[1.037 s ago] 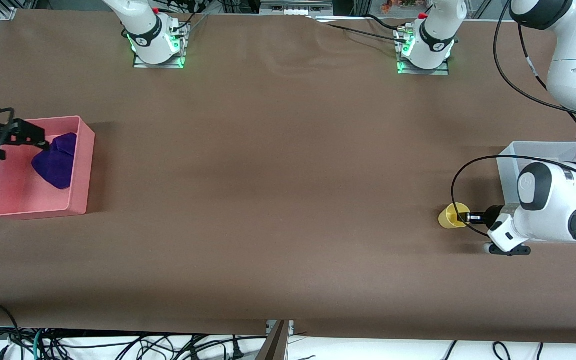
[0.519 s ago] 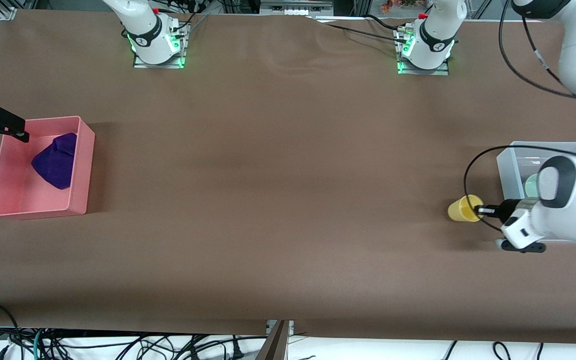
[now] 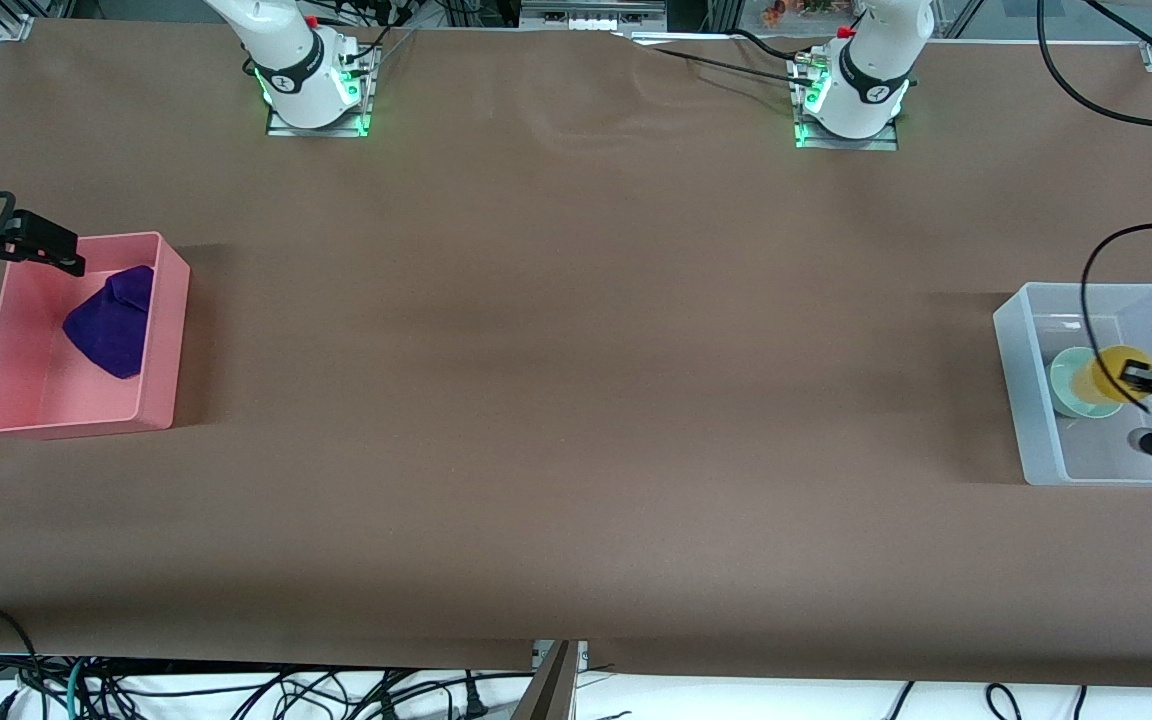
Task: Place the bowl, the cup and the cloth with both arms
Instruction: 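Lift the yellow cup with the left gripper and place it into the bowl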
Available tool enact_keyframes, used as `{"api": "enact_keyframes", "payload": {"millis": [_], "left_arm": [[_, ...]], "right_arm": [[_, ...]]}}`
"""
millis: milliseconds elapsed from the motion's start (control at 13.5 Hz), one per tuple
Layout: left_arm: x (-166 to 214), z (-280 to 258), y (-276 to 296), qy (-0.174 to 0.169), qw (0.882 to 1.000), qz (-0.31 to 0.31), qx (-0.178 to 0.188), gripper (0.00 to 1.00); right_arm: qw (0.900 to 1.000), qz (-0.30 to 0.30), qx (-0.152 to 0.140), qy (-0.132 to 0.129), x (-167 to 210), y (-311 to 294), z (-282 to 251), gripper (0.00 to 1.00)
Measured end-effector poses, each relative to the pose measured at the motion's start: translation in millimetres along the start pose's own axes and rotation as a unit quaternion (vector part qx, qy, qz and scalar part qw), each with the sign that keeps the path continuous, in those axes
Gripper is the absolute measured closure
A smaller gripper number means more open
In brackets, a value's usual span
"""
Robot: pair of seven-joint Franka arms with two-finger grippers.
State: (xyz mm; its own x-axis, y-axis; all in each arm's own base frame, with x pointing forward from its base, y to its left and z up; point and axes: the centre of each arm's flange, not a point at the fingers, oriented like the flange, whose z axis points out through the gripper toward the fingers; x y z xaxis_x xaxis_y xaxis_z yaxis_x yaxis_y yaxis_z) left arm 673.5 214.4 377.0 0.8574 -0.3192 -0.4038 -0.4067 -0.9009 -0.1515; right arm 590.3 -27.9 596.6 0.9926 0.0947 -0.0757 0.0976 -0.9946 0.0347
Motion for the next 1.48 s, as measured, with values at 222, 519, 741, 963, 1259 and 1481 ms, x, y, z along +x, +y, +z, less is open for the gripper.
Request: {"api": "enact_keyframes", "payload": {"millis": [222, 519, 741, 963, 1259, 1481], "left_arm": [[-11, 68, -39, 0.027, 1.000, 0.009, 0.000, 0.96], [-14, 125, -52, 0.050, 0.999, 0.007, -0.017, 0.90], [-5, 112, -41, 0.071, 0.997, 0.006, -0.036, 0.62], [-6, 91, -32, 0.081, 0.995, 0.004, -0.060, 0.30], [2, -12, 19, 0.120, 0.990, 0.036, -0.068, 0.00], [11, -96, 88, 0.153, 0.986, 0.034, -0.058, 0.00]], "right_arm": [[1.000, 0.003, 0.001, -0.009, -2, 2, 2, 0.00], [1.000, 0.003, 0.001, -0.011, -2, 3, 3, 0.00], [1.000, 0.003, 0.002, -0.011, -2, 3, 3, 0.00], [1.000, 0.003, 0.001, -0.010, -2, 3, 2, 0.00], [1.000, 0.003, 0.001, -0.010, -1, 3, 2, 0.00], [1.000, 0.003, 0.001, -0.010, -2, 3, 2, 0.00]]}}
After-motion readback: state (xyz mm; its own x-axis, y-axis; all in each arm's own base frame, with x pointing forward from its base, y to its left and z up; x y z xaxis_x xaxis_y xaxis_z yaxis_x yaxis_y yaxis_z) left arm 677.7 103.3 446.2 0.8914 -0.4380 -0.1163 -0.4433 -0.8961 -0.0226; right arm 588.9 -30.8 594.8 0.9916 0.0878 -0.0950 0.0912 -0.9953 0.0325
